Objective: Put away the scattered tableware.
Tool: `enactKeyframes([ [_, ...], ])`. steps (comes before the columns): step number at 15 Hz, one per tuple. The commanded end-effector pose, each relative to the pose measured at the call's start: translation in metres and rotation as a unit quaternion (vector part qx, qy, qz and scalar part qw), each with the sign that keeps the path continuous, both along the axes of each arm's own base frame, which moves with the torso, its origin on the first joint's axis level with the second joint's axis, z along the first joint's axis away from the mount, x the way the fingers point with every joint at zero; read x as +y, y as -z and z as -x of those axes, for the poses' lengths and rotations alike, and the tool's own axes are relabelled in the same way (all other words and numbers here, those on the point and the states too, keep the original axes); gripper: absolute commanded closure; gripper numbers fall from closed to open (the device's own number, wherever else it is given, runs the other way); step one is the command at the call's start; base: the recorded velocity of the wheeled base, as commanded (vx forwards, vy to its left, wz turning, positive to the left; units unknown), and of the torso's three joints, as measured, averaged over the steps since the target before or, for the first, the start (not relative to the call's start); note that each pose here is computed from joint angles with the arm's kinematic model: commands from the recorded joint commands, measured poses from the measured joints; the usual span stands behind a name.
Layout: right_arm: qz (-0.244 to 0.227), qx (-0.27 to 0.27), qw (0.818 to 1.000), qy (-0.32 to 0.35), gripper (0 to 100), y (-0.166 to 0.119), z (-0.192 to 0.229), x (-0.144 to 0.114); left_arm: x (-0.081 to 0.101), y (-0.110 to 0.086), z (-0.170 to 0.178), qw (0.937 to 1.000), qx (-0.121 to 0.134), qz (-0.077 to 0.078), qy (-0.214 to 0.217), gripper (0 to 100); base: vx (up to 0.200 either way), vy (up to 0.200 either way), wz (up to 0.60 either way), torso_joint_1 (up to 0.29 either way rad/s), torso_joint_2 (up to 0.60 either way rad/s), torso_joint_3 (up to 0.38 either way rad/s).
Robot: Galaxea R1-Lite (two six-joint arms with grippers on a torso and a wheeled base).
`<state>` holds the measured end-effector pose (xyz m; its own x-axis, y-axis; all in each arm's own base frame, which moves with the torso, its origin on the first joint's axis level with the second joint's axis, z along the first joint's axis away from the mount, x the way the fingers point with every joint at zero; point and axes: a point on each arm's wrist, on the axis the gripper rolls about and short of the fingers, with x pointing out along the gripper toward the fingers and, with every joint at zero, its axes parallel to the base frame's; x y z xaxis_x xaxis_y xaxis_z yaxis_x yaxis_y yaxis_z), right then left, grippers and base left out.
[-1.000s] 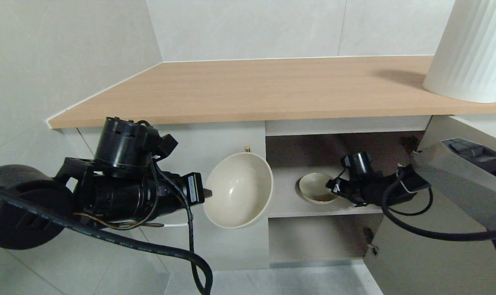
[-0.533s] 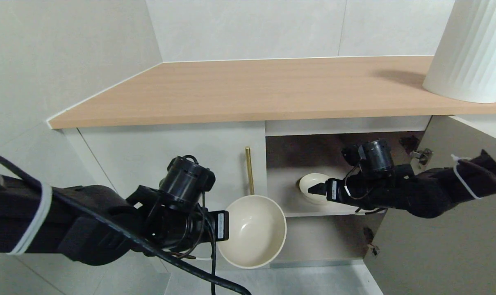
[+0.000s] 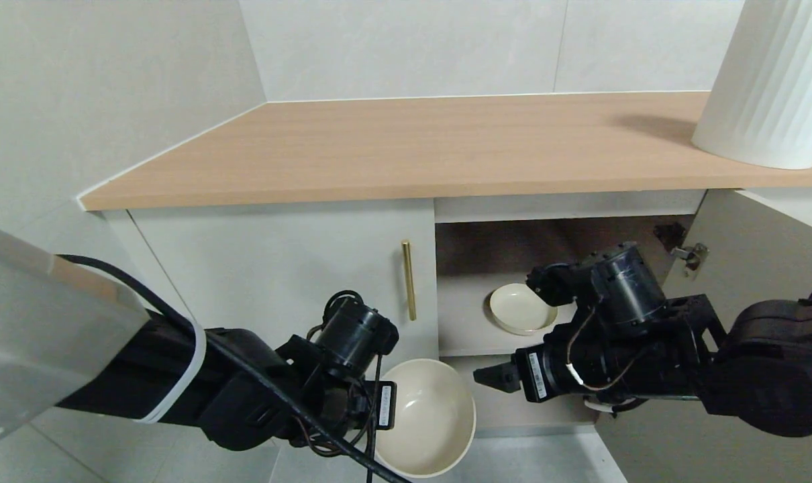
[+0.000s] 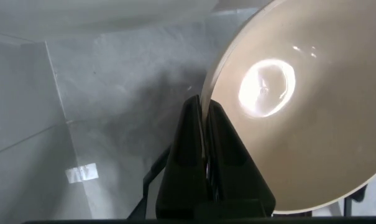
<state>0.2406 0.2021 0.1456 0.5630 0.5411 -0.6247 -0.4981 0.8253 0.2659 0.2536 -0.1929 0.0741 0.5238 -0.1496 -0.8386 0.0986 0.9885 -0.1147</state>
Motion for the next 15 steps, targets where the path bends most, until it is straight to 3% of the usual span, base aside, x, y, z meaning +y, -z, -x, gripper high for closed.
enactKeyframes([
  [1, 0.020, 0.015, 1.000, -0.017, 0, 0.013, 0.005, 0.012, -0.001, -0.003, 0.001, 1.0000, -0.004, 0.003, 0.002, 100, 0.000, 0.000, 0.00, 0.000, 0.00, 0.000],
  [7, 0.069, 0.038, 0.997, 0.001, 0, 0.050, -0.009, 0.028, -0.004, -0.017, 0.009, 0.9996, -0.020, 0.016, 0.014, 100, 0.000, 0.000, 0.00, 0.000, 0.00, 0.000],
  [15, 0.078, 0.026, 0.996, 0.026, 0, 0.054, -0.018, 0.033, -0.007, -0.020, 0.013, 0.9994, -0.022, 0.017, 0.021, 100, 0.000, 0.000, 0.00, 0.000, 0.00, 0.000],
])
